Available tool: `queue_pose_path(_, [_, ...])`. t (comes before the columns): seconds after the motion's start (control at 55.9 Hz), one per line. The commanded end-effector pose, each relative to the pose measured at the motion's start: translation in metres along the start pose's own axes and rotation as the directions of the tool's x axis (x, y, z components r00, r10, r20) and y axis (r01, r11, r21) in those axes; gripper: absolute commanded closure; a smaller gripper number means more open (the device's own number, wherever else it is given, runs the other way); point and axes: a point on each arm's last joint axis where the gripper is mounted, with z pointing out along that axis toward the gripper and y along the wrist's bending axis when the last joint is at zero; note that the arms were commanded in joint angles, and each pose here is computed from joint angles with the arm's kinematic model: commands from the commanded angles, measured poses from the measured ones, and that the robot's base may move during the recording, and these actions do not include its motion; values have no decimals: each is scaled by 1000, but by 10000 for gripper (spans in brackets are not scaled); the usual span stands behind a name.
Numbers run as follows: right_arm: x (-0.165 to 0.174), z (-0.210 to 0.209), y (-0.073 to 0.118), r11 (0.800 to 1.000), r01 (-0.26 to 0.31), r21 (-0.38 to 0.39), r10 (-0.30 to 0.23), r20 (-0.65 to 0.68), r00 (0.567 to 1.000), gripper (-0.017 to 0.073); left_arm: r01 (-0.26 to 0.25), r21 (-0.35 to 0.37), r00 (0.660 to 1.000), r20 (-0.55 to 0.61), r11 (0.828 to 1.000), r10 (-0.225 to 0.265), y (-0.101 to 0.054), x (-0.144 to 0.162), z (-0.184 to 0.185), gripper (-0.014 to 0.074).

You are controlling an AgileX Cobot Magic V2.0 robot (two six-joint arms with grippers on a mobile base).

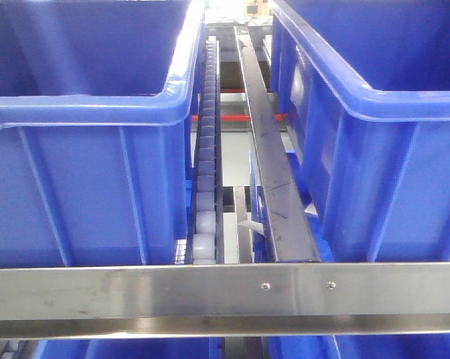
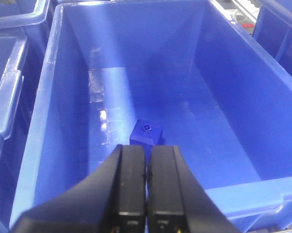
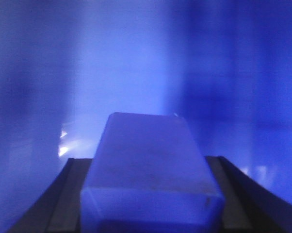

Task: Pick and sort blue part to right shelf
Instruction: 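Lower the right gripper into a blue bin and release its part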

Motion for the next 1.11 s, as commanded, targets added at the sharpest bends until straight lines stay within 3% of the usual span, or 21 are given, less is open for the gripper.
queue_pose_path(0.0, [-24, 14, -9, 999, 42, 25, -43, 48, 998, 350, 14, -3, 995, 103, 1000, -13, 0, -15, -3, 470])
queue_pose_path(0.161, [-36, 76, -8, 994, 101, 29, -99, -61, 993, 350, 14, -3, 995, 102, 1000, -13, 0, -15, -3, 470])
queue_pose_path(0.411, [-34, 128, -4, 993, 115, 23, -111, -153, 982, 350, 14, -3, 995, 102, 1000, -13, 0, -15, -3, 470])
queue_pose_path(0.501, [-34, 127, -4, 993, 115, 23, -110, -151, 982, 294, 14, -3, 995, 101, 1000, -13, 0, -15, -3, 470])
queue_pose_path(0.679, [-35, 123, -5, 993, 116, 26, -111, -147, 983, -69, 13, -2, 996, 91, 1000, -13, 0, -14, -3, 470])
queue_pose_path(0.876, [-39, 102, -7, 993, 112, 31, -108, -111, 988, -36, 13, -2, 996, 84, 1000, -13, 0, -14, -3, 470])
queue_pose_path(1.091, [-39, 39, -9, 996, 84, 23, -85, 16, 996, -10, 16, 0, 997, 74, 1000, -15, 0, -13, -2, 470])
